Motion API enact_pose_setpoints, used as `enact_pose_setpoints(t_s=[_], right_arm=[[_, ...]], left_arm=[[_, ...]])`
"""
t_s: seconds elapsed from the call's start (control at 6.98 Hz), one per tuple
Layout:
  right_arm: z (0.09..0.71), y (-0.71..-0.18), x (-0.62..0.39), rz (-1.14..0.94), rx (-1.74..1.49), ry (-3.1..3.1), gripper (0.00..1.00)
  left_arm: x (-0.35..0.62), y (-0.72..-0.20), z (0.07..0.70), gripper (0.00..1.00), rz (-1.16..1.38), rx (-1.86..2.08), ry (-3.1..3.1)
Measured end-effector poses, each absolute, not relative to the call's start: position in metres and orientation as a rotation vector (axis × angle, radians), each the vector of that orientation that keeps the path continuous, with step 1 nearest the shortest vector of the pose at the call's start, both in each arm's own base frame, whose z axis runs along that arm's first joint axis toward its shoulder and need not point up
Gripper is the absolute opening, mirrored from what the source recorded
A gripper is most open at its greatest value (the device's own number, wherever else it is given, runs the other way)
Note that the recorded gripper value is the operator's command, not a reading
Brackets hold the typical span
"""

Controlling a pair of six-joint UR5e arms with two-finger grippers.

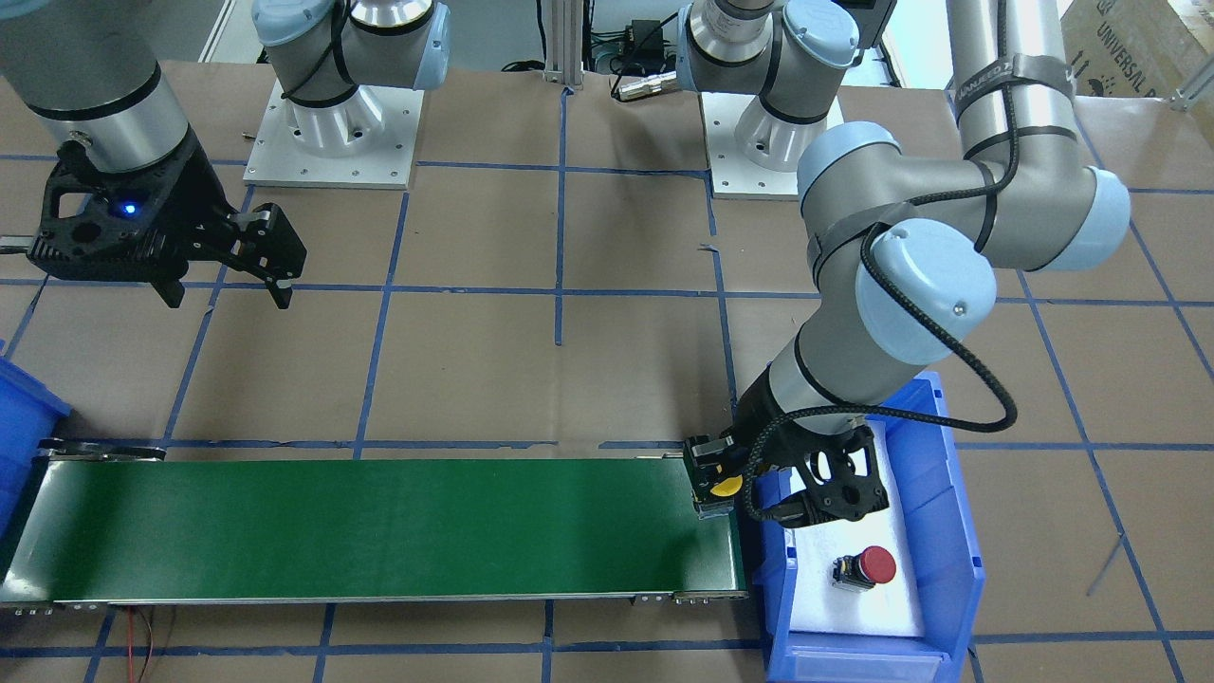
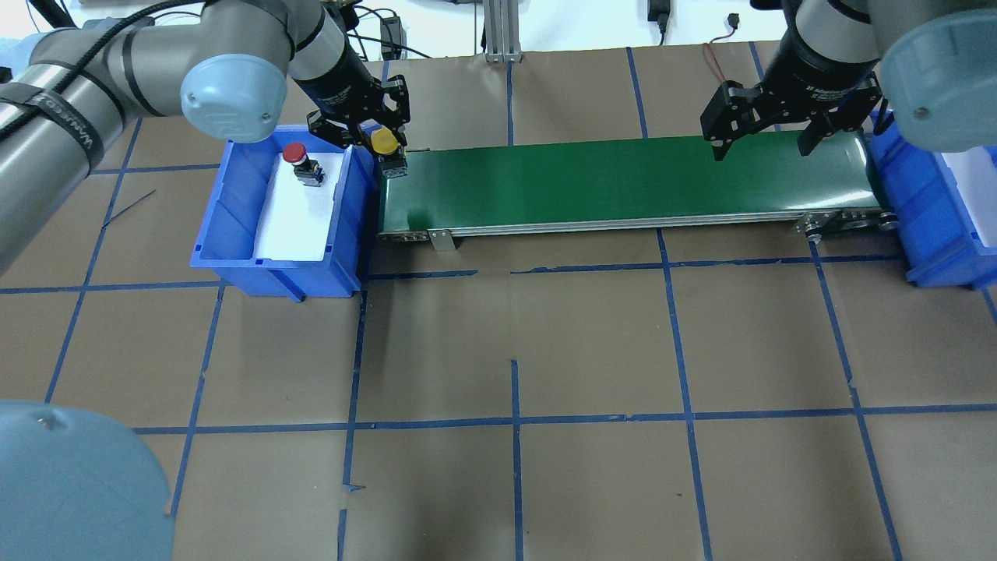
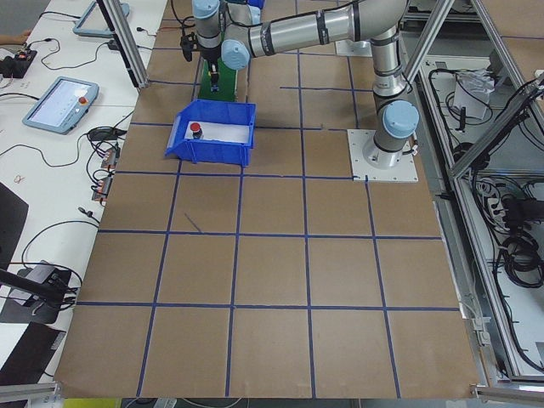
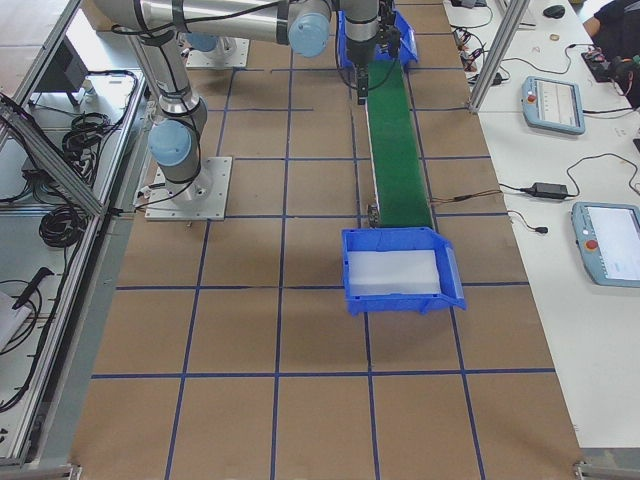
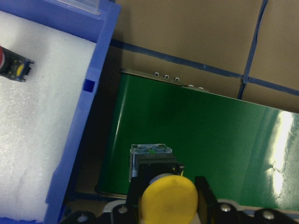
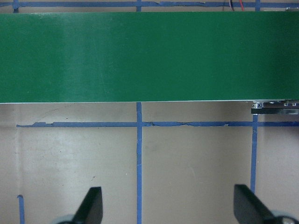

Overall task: Transport two buttons from left to right
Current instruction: 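Carry the yellow button onto the conveyor belt and release it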

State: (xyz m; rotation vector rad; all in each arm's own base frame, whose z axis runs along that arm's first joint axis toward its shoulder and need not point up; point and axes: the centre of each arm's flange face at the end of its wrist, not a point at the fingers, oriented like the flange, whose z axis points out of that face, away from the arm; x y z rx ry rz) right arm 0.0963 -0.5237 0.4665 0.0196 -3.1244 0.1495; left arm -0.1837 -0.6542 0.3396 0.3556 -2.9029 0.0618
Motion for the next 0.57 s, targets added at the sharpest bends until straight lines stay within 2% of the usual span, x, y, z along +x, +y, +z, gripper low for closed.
enact_pose_setpoints(t_s=[0.43, 0.57], right_arm=[[0.466, -0.524, 0.096, 0.148, 0.020, -3.125, 1.00], [0.466, -0.524, 0.096, 0.149, 0.020, -3.124, 1.00]], left_arm=[[-0.191, -0.661, 0.305, 0.38, 0.013, 0.353, -2.895], [-0.193, -0.662, 0.299, 0.51, 0.004, 0.348, -2.880]])
